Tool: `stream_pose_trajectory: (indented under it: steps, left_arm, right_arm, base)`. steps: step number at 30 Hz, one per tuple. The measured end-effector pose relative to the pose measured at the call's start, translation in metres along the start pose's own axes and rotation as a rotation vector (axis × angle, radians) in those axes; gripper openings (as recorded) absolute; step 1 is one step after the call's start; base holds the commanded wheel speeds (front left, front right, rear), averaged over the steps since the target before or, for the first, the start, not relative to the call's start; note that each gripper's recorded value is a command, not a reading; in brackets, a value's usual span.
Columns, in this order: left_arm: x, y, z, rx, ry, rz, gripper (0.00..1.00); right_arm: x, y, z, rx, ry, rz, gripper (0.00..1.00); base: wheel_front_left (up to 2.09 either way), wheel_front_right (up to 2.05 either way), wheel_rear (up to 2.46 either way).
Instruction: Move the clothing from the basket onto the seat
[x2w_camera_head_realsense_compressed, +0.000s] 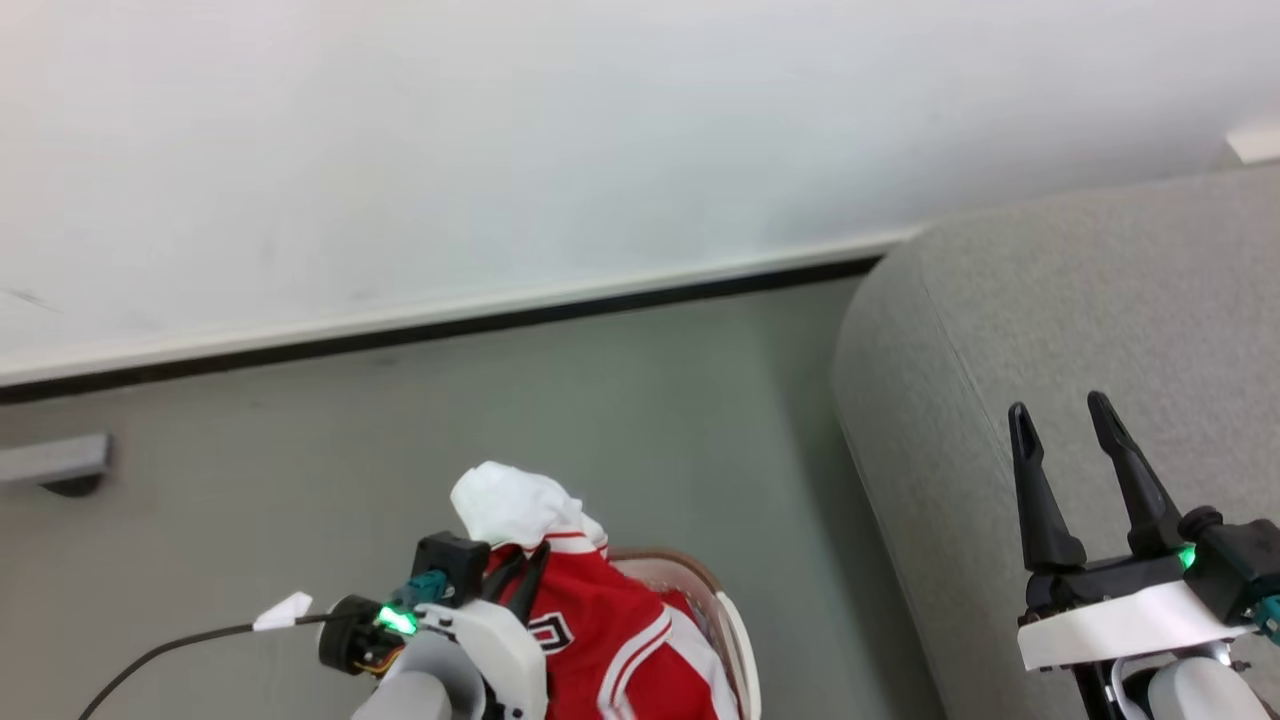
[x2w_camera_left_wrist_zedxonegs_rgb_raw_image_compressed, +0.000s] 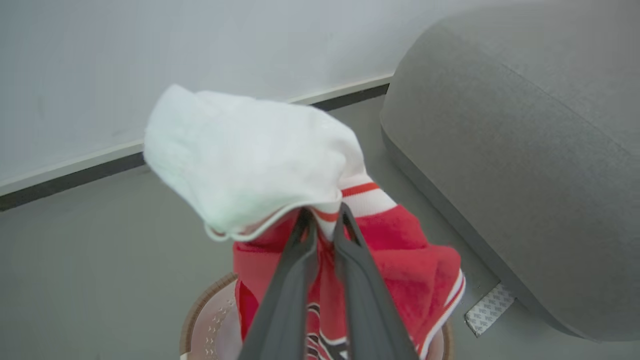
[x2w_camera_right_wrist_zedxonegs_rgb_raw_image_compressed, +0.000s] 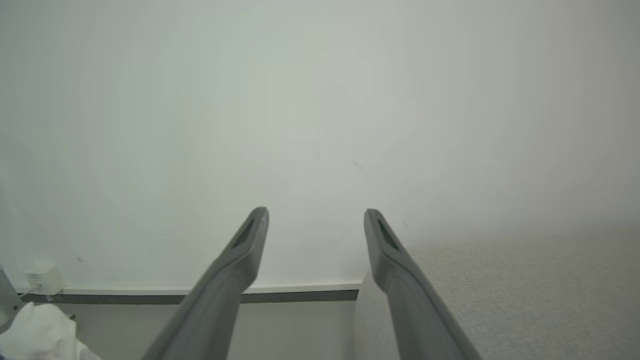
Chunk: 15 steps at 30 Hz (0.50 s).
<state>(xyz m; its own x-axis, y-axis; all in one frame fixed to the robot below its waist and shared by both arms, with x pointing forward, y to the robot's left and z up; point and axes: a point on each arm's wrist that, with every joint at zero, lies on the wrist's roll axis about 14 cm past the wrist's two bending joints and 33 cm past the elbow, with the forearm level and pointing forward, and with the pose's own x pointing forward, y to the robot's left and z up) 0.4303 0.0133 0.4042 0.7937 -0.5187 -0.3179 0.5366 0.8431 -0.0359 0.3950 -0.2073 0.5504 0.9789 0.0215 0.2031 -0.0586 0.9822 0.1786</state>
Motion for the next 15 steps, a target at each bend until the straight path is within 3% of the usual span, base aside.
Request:
stream_pose_trajectory:
  steps: [15]
  left_arm:
    - [-0.054, 0.001, 0.146, 0.018, -0.477, 0.038, 0.0]
  right_arm:
    - [-0.007, 0.04, 0.013, 0.062, -0.038, 0.1, 1.0]
  base:
    - [0.0, 0.0, 0.0]
